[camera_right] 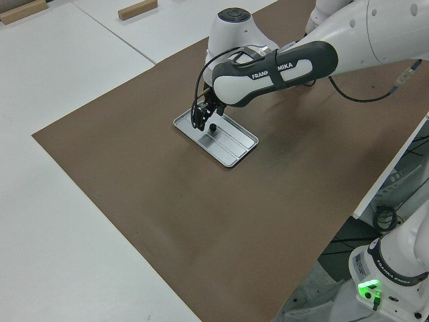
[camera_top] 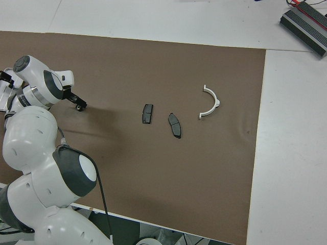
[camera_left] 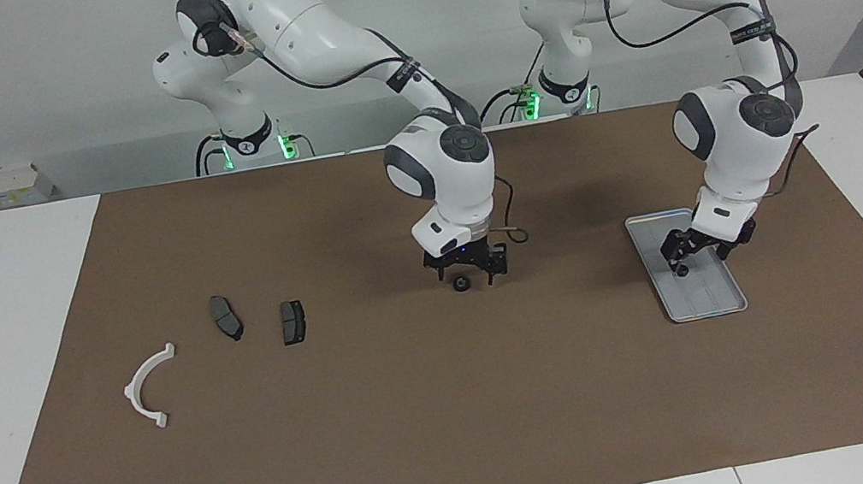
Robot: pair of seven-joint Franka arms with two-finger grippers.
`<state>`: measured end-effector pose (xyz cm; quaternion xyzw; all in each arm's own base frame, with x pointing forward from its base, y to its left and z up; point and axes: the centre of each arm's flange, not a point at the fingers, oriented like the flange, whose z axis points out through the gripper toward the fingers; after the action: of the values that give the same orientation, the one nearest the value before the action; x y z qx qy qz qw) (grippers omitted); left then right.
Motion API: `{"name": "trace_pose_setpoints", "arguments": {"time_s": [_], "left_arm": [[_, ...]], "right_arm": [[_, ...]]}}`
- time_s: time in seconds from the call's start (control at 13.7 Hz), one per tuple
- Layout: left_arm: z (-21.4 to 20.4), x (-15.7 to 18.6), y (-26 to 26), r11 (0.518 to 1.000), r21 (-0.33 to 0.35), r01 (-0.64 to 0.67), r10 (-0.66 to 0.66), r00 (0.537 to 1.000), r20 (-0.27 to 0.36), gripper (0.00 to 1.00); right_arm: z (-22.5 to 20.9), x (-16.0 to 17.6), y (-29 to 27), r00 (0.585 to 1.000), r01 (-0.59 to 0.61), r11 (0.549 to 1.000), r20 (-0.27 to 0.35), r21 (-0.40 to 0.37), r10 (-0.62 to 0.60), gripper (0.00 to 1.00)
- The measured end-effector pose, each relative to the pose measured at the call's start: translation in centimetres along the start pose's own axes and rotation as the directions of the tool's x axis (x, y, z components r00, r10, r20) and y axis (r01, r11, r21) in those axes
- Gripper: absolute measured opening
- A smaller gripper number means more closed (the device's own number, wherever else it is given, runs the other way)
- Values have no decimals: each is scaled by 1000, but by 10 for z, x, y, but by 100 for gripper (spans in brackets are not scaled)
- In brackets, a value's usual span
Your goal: Place bearing gear from tray to pile
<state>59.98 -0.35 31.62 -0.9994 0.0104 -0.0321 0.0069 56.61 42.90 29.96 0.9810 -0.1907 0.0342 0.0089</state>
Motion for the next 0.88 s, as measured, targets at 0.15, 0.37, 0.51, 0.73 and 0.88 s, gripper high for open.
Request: {"name": "trace_pose_setpoints", "arguments": {"time_s": [0.15, 0.37, 0.51, 0.73, 0.88], "left_arm": [[7, -5, 2, 1000, -5, -1, 1, 1000, 16, 91], [10, -8, 4, 1000, -10, -15, 15, 1000, 23, 90], [11, -9, 5, 1000, -11, -23, 24, 999, 27, 90], [13, -11, 5, 1000, -11, -26, 27, 999, 29, 90], [13, -10, 5, 1000, -13, -25, 25, 999, 21, 91]], "right_arm": [[1, 2, 2, 999, -39, 999, 8, 3, 39, 94], [9, -3, 3, 995, -84, 996, 54, 6, 83, 90], [18, -11, 5, 995, -78, 997, 65, -14, 79, 90], [20, -14, 6, 995, -77, 997, 66, -15, 78, 90], [20, -14, 6, 995, -77, 997, 65, -14, 78, 88]]}}
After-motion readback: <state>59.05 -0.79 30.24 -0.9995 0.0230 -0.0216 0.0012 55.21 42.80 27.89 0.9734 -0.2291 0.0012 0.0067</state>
